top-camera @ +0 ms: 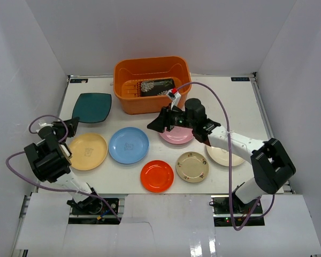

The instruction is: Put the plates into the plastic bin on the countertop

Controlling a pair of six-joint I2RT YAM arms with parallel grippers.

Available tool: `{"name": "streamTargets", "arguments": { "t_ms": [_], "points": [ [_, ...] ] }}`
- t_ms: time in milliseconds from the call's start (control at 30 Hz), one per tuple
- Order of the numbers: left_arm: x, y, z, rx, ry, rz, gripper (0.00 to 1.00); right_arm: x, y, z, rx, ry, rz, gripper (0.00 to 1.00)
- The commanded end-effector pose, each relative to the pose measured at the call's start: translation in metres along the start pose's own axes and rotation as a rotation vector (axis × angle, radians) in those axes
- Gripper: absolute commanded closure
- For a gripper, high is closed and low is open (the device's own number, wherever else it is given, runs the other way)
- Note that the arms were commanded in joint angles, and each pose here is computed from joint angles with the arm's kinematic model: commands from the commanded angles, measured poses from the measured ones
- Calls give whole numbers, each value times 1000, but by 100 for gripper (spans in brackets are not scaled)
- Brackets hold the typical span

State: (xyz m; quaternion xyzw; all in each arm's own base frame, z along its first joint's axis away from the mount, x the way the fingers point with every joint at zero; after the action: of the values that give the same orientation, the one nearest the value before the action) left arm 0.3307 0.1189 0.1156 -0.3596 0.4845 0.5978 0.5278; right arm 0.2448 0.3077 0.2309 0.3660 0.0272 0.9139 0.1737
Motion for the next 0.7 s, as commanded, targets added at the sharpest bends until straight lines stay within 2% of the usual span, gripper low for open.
{"name": "streamTargets", "arguments": {
  "t_ms": [0,233,333,367,533,667],
  "points": [
    [-74,19,25,-123,-155,-185,100,15,-7,20,-34,54,42,40],
    [-116,33,34,-167,-197,-247,100,23,-9,29,-35,76,52,38],
    [-130,36,39,-176,-205,-254,100,28,-10,37,-42,89,53,29],
    [-137,37,42,-183,-221,-262,100,29,-12,40,-42,86,49,22],
    [-161,40,25,-121,-256,-288,100,37,-26,67,-74,106,60,4],
    [-175,45,7,-67,-263,-315,100,36,-39,85,-100,131,36,2]
  ]
}}
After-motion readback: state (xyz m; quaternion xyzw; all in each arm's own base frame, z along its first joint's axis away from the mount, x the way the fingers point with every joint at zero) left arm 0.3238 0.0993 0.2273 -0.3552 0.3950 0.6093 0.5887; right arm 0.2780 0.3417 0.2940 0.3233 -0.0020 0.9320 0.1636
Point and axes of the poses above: each gripper's point midway between its finger pads, its own y axis back along the fingers, its own x axis along the line the jaws close on, z = x × y, the point moved 7 cm from there along y, back along the fingers, and after that the axes turned 5 degrees about -y, right-handed, at the moved point
